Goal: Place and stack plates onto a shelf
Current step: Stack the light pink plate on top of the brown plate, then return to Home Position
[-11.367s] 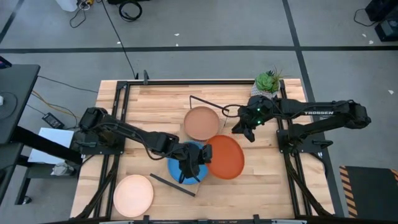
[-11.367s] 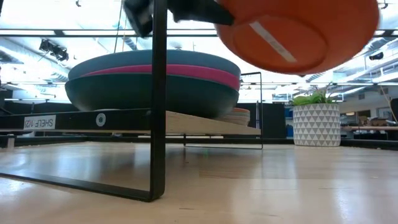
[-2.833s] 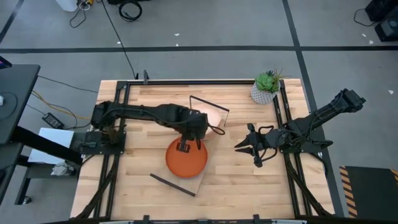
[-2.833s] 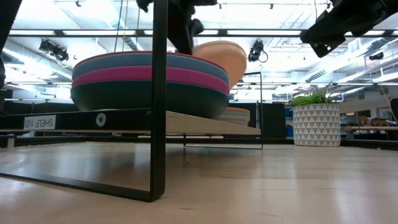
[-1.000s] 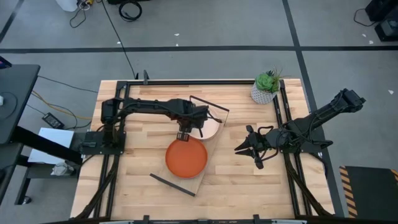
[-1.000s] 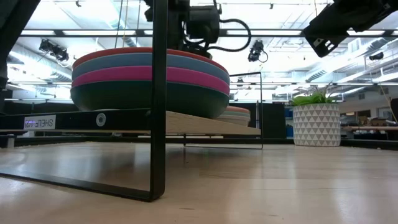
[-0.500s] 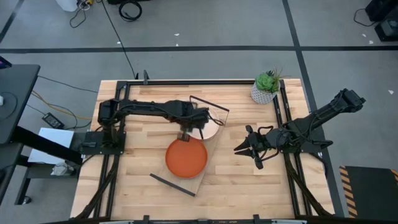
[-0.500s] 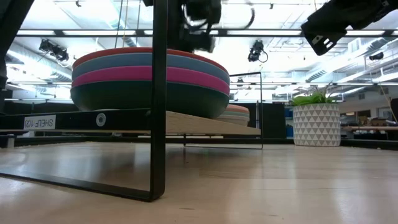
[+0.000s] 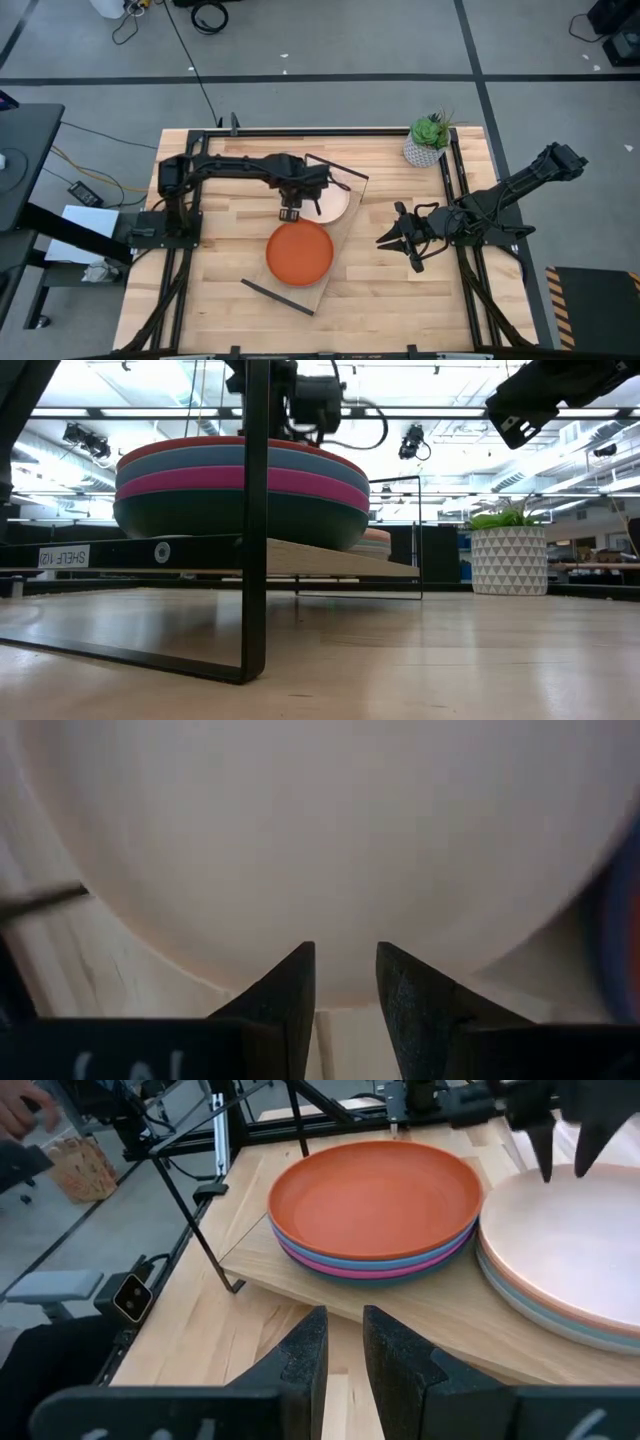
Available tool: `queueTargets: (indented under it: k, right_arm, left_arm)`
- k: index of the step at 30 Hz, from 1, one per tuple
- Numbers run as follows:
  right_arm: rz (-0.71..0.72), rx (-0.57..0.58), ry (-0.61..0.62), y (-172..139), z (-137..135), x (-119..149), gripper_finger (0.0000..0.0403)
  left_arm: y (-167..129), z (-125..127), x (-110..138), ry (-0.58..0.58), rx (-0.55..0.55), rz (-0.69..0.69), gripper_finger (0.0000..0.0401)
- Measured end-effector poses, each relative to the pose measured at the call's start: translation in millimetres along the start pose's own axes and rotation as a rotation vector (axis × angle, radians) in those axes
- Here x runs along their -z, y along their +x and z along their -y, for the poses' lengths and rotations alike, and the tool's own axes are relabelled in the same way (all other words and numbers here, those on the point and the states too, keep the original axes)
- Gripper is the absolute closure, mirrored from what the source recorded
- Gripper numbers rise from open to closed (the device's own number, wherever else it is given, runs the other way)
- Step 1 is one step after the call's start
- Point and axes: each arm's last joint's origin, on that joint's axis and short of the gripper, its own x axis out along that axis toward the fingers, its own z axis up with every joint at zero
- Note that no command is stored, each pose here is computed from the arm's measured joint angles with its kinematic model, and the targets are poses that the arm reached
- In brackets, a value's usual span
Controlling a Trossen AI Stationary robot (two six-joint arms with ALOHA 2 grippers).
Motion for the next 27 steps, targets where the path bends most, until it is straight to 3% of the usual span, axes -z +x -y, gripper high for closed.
queueTargets:
  k: [7,12,20,27]
  right_arm:
    - [0.000,0.007,0.003,-1,-1,1,0.0329]
    - [0.100,0.065,-0.056,-14,-10,-5,0.0338]
    - [0.148,0.079,-0.093,-16,-9,5,0.0363]
    - [0.178,0.072,-0.067,-18,0,28,0.0387]
  left_arm:
    - [-52,23,-10,0.038,-0.010,0.210,0.0285]
    - [-86,41,-3,0.024,0.079,0.426,0.0303]
    - [-65,54,42,-0.009,0.163,0.675,0.0354]
    - [-60,62,91,-0.041,0.142,0.881,0.0381]
